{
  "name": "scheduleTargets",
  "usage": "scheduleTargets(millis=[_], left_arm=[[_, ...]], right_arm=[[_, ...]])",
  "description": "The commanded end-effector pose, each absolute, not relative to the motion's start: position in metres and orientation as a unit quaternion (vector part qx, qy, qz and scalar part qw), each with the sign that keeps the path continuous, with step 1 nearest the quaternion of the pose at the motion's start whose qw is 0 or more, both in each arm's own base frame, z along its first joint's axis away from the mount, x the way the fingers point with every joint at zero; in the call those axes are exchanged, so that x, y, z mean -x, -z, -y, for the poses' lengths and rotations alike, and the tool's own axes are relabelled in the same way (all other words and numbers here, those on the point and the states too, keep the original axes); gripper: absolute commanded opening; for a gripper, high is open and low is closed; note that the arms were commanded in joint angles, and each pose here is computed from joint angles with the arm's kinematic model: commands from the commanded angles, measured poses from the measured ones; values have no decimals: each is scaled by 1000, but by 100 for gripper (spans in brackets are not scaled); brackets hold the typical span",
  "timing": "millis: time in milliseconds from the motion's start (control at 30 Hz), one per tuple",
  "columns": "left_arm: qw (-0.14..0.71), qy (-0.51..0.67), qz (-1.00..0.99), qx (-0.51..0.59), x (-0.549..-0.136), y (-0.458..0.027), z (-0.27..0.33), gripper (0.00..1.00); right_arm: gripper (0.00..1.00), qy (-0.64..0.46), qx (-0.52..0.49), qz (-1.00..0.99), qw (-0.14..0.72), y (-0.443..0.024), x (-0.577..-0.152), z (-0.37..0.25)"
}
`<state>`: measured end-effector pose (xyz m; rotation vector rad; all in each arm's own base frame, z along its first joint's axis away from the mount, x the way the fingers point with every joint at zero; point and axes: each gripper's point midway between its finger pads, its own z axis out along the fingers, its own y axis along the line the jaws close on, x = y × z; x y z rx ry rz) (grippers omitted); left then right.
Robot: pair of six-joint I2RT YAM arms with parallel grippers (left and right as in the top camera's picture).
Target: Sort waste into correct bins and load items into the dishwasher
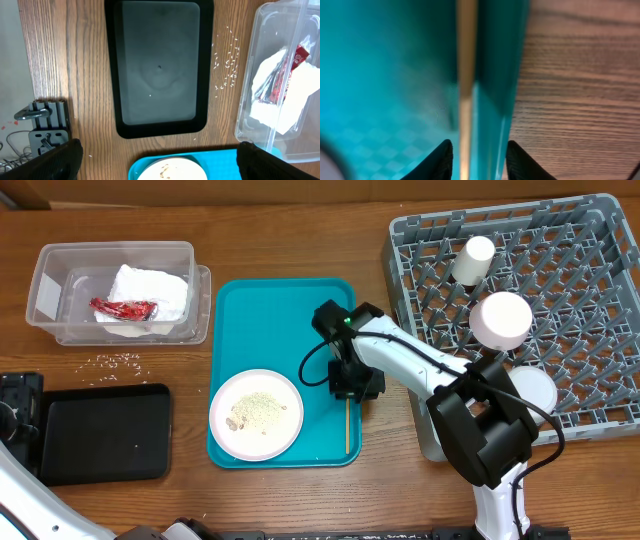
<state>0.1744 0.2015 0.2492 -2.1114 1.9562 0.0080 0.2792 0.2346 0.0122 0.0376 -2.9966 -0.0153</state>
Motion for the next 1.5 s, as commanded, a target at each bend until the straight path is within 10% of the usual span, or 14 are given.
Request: scheduleTargets(millis=[0, 667, 1000, 1467], left_arm=[[140, -4, -664, 735, -172, -254, -201, 100], [140, -4, -664, 735, -172, -254, -201, 100], [140, -4, -664, 735, -172, -254, -201, 100], [140, -4, -664, 735, -172, -254, -201, 100]], right_arm=[[32, 6, 1, 996, 88, -8, -268, -231], [11, -41, -3, 999, -3, -94, -314, -234], [48, -70, -162, 983, -42, -90, -337, -224], [33, 23, -107, 994, -10, -62, -380, -148]])
